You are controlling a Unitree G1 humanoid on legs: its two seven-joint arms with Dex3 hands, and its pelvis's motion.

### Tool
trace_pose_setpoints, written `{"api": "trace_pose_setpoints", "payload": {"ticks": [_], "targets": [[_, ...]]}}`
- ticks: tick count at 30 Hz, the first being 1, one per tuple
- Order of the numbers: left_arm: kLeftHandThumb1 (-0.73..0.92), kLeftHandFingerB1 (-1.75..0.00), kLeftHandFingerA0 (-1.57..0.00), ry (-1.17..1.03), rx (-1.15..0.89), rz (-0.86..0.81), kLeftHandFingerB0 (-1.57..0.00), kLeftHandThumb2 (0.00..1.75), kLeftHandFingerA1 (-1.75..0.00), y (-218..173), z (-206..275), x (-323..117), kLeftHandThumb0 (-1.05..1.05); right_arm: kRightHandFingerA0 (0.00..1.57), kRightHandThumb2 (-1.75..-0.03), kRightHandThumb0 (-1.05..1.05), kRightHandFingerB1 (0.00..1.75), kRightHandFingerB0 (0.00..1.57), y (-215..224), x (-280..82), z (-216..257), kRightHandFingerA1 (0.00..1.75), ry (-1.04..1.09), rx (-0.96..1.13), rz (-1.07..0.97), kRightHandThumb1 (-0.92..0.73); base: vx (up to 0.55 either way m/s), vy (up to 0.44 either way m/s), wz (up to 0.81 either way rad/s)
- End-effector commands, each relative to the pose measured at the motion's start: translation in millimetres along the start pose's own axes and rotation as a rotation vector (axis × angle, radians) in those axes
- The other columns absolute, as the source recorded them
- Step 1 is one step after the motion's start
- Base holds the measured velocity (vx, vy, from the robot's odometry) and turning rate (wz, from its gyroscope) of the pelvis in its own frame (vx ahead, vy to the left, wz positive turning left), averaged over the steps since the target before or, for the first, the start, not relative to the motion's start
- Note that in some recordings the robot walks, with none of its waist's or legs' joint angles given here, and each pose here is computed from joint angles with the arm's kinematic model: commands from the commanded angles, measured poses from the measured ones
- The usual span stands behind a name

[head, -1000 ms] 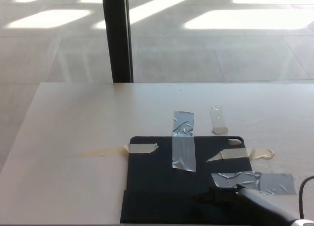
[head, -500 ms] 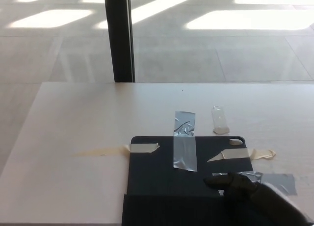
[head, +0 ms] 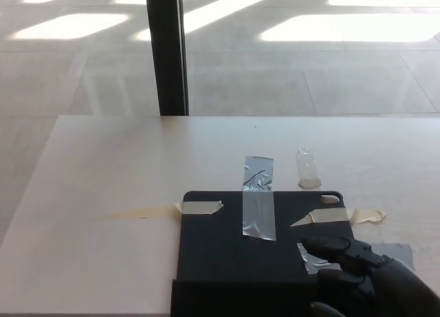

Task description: The robot uses its right hand to open a folded tablet cover kept in the middle of the desk

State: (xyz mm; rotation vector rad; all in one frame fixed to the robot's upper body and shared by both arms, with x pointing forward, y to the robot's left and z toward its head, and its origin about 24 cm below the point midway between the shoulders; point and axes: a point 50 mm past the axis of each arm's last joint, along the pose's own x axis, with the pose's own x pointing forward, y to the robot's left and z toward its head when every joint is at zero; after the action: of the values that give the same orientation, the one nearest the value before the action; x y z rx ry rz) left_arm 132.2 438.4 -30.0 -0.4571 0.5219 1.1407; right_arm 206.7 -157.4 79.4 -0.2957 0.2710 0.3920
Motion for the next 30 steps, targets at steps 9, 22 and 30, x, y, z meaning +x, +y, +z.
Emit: {"api": "trace_pose_setpoints", "payload": {"ticks": [9, 22, 30], "targets": [[0.31, -0.77, -0.88, -0.042, 0.006, 0.030, -0.64, 0.83, -0.91, 10, 19, 0, -0.49, 0.19, -0.86, -0.71, 0.39, 0.03, 35, -54, -79, 0.59, 0.666, 0.860, 0.236, -0.48, 0.00, 0.000, 0.00], [0.31, -0.78, -0.84, -0.052, -0.002, 0.024, -0.65, 0.83, -0.90, 8, 24, 0, -0.50, 0.19, -0.86, -0.69, 0.38, 0.03, 18, -91, -83, 0.57, 0.697, 0.889, 0.129, -0.48, 0.00, 0.000, 0.00], [0.46, -0.80, -0.84, -0.052, -0.006, 0.016, -0.74, 0.59, -0.89, 9, 23, 0, -0.45, 0.19, -0.87, -0.70, 0.41, 0.03, 5, -105, -83, 0.56, 0.682, 0.894, 0.120, -0.50, 0.00, 0.000, 0.00]]}}
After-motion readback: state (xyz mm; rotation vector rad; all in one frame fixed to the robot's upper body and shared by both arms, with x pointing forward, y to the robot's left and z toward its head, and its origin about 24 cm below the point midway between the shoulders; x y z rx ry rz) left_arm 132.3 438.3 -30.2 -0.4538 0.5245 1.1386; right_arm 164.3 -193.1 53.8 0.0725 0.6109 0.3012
